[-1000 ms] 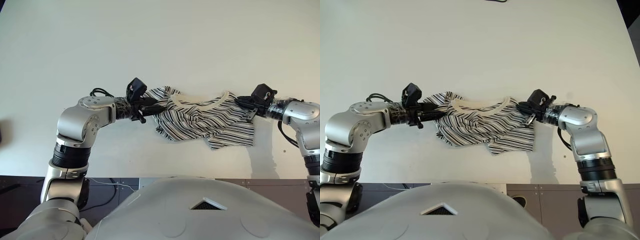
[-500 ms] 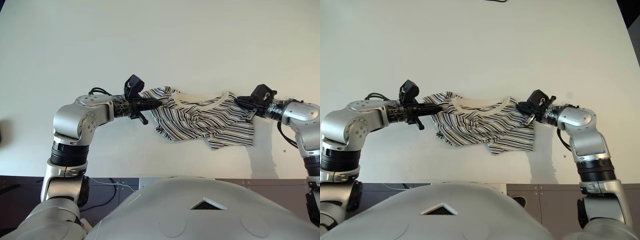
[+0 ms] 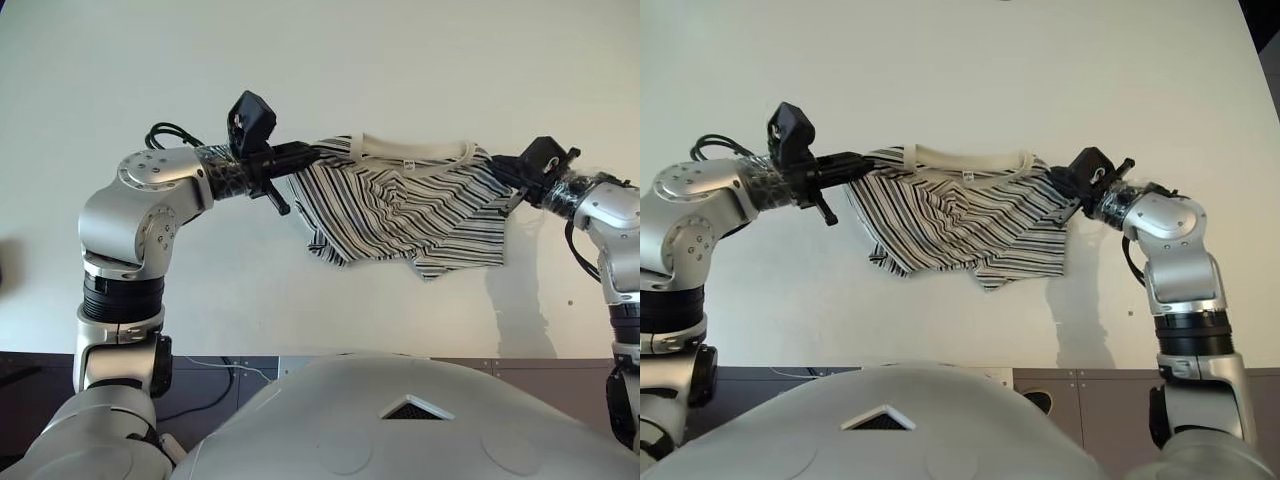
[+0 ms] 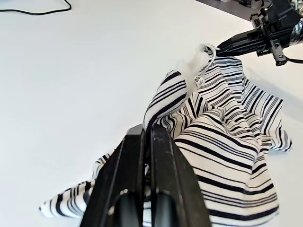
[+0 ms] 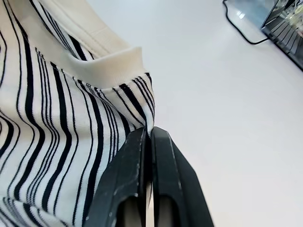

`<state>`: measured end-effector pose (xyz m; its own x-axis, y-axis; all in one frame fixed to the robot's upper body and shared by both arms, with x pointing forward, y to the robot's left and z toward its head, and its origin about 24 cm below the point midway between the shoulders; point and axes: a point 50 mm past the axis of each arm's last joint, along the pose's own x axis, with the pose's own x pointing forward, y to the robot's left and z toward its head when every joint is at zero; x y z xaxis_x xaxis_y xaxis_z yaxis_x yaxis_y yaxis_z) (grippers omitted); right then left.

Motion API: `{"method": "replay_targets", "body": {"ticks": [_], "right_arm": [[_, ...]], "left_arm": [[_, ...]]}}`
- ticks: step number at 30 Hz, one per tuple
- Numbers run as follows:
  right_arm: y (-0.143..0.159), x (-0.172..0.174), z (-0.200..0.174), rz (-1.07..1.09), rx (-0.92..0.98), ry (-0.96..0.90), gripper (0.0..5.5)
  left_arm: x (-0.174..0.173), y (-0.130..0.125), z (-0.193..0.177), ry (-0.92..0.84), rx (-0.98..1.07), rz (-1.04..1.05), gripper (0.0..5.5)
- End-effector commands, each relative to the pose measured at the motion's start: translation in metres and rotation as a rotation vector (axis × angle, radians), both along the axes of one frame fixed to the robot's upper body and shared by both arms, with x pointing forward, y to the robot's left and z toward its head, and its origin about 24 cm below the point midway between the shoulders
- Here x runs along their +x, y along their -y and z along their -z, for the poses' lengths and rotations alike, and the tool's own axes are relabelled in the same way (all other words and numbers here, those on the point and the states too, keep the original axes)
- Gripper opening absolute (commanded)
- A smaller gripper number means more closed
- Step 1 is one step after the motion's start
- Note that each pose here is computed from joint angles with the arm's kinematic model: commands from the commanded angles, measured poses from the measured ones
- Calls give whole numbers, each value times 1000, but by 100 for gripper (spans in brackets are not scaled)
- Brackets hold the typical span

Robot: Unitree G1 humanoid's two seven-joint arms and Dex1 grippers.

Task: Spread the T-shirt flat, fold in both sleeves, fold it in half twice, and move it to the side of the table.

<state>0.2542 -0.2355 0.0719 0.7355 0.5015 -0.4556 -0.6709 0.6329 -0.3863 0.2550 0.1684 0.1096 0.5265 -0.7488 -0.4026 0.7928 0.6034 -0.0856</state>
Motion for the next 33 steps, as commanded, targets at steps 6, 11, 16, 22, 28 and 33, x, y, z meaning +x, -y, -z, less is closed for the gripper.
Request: {"method": "replay_targets", "body": {"ticks": [6, 11, 16, 22, 28, 33], "right_arm": [[-9, 26, -49, 56, 35, 260, 10], [-18, 39, -81, 60, 40, 435, 10], [-24, 49, -117, 61, 62, 592, 10], [-26, 49, -176, 71, 123, 812, 10], [-22, 37, -224, 96, 211, 1015, 10], [-29, 12, -262, 38, 243, 1172, 10]], "left_arm": [[30, -3, -39, 120, -57, -32, 11], [59, -2, -81, 252, -74, -14, 11], [69, -11, -107, 379, -112, -64, 11], [64, -25, -153, 630, -176, -187, 11], [48, -29, -207, 891, -198, -257, 11], [26, -29, -234, 1012, -194, -219, 11]]}}
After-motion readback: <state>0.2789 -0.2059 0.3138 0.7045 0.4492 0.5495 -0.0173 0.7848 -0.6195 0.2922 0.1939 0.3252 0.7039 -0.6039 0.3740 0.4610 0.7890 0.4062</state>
